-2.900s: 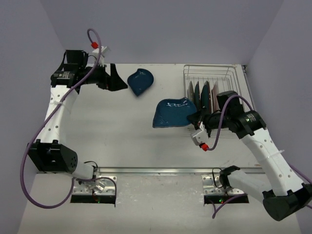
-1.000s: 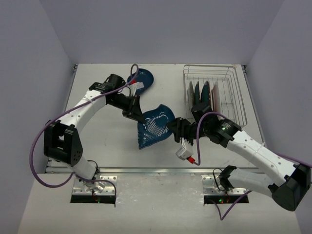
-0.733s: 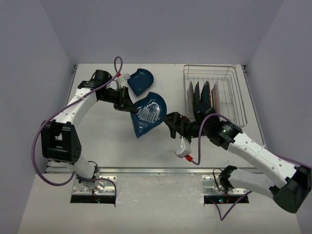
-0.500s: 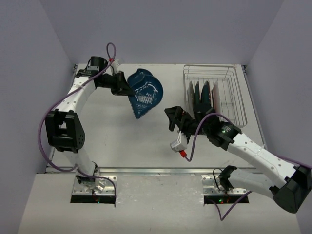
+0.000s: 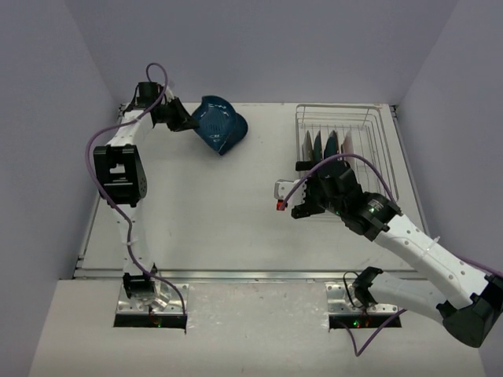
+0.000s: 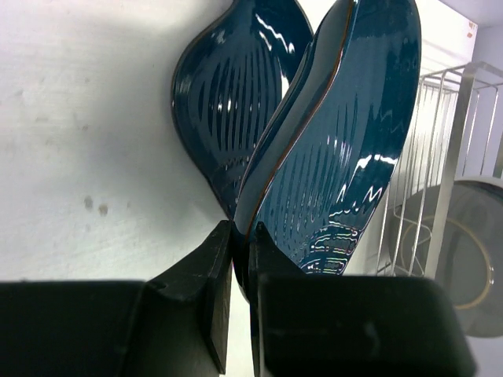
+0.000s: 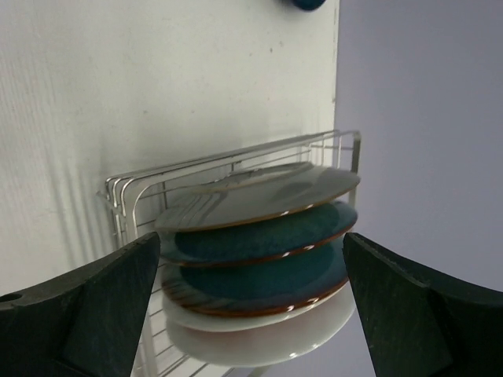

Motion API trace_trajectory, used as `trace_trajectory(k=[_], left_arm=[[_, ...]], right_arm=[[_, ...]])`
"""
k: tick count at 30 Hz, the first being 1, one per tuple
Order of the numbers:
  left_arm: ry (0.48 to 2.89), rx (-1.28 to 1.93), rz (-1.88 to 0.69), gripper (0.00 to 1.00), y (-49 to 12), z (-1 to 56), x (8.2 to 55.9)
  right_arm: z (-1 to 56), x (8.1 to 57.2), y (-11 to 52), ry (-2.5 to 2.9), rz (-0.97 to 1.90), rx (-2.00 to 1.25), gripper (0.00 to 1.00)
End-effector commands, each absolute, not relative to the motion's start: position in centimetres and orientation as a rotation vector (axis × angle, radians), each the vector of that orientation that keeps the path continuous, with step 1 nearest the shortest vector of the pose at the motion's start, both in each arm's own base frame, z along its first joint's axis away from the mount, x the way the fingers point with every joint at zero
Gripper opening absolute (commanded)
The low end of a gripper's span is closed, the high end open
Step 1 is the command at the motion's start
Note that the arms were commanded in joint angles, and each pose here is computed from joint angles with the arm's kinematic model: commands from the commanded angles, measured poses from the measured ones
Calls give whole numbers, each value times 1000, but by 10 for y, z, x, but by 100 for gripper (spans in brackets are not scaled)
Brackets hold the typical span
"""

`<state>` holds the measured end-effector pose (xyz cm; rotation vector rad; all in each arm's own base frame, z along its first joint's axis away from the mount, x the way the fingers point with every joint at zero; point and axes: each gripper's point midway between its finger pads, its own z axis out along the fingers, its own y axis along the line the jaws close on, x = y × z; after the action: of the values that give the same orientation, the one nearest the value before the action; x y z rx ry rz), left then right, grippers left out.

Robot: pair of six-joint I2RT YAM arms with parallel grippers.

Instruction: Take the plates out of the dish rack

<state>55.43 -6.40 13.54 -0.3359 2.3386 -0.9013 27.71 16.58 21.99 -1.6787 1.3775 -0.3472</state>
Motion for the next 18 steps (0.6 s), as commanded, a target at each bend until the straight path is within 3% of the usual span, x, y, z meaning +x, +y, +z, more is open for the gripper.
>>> trace_trajectory(k=[1,18], left_arm=[[2126,-197,-1001,0,-95,201,593],[2125,-256,-1032,0,-95,130,642]], right_arm=[[233,276,142,1628,-329,-1406,99],[251,286,107,1820,-354,-1230,99]])
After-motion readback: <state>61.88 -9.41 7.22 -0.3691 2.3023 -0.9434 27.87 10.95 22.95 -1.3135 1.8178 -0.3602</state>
